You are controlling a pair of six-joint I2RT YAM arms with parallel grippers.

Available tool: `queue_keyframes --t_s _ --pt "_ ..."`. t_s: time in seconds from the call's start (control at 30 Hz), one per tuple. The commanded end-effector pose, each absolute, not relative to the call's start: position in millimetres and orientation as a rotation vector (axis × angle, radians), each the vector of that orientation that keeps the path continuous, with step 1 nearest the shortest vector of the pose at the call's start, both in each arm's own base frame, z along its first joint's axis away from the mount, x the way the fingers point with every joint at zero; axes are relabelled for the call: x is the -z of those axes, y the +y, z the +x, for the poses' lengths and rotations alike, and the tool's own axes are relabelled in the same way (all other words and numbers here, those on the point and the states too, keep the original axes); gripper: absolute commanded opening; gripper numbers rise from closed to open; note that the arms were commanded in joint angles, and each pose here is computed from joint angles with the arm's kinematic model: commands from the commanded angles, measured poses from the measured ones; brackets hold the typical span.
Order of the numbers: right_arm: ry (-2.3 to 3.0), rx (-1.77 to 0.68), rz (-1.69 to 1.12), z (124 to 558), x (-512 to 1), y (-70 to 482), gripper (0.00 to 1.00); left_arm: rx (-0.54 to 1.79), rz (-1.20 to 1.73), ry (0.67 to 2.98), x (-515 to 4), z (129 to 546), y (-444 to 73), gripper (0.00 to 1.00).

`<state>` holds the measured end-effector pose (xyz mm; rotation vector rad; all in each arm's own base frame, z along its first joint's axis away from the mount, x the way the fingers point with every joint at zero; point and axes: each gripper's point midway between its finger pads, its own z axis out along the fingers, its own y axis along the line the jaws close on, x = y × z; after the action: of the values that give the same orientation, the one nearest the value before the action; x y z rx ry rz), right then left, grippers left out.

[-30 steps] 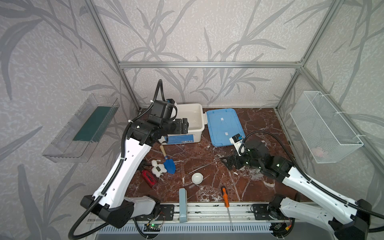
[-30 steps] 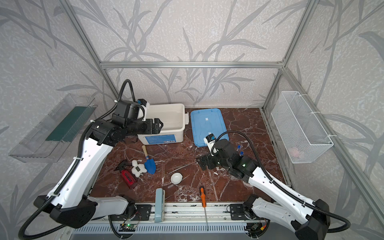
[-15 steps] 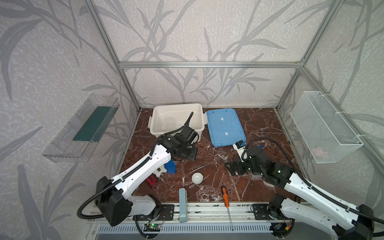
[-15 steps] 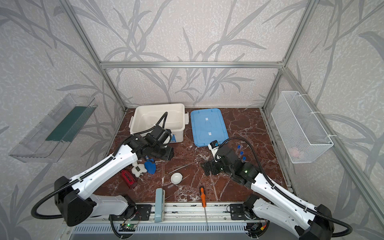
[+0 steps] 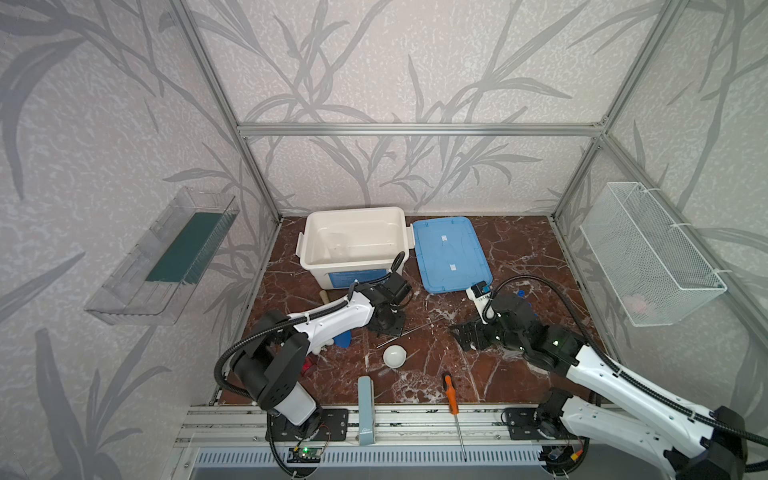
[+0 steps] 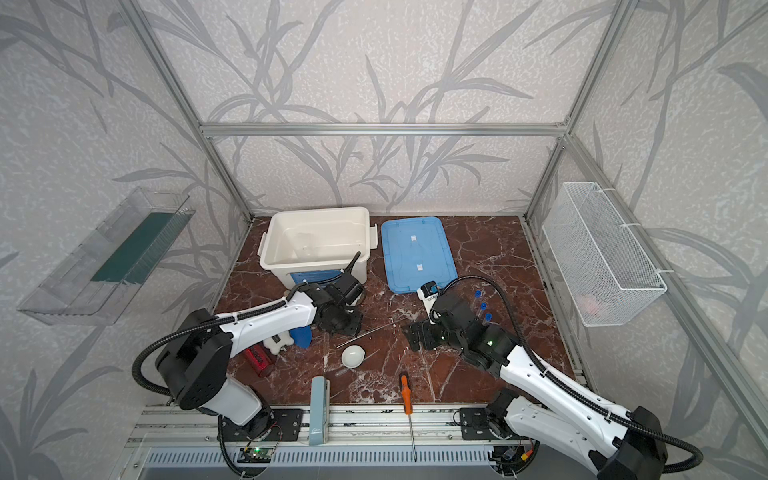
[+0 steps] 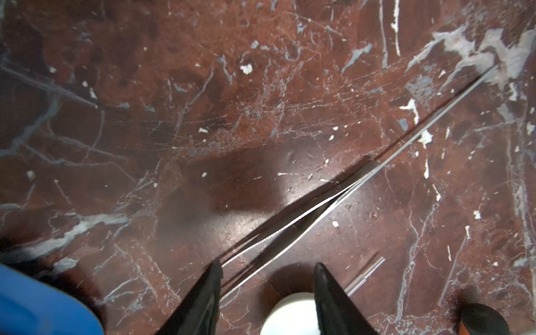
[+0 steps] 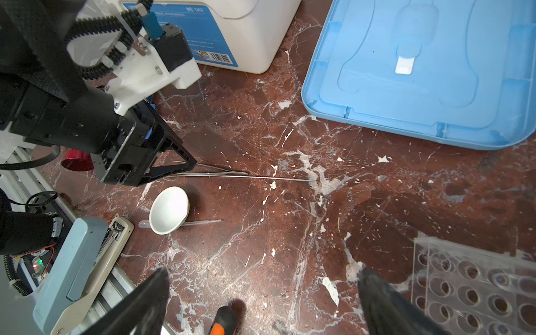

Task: Organize the chemistry lab equipment
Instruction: 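Move the left gripper down over the long metal tweezers on the table, then close the left gripper on the metal tweezers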

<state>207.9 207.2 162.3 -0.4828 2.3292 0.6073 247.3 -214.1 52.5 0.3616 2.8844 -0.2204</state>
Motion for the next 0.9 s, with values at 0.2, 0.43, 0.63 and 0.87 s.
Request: queue_keyframes --t_s 0.2,0.43,0.63,0.87 --pt "2.344 -0.608 -0.46 210 -155 207 0.99 0.185 0.363 2.886 -37 249 -217 0.47" --pt "2.354 -0.582 -0.469 208 -153 203 0.99 0.133 0.379 2.899 -28 249 -218 0.46" --pt "2.355 -0.581 -0.464 208 -152 202 0.99 0.084 0.383 2.911 -21 248 -215 0.44" --pt "2.361 -0.576 -0.462 208 -150 202 0.99 0.019 0.341 2.888 -18 255 -210 0.43"
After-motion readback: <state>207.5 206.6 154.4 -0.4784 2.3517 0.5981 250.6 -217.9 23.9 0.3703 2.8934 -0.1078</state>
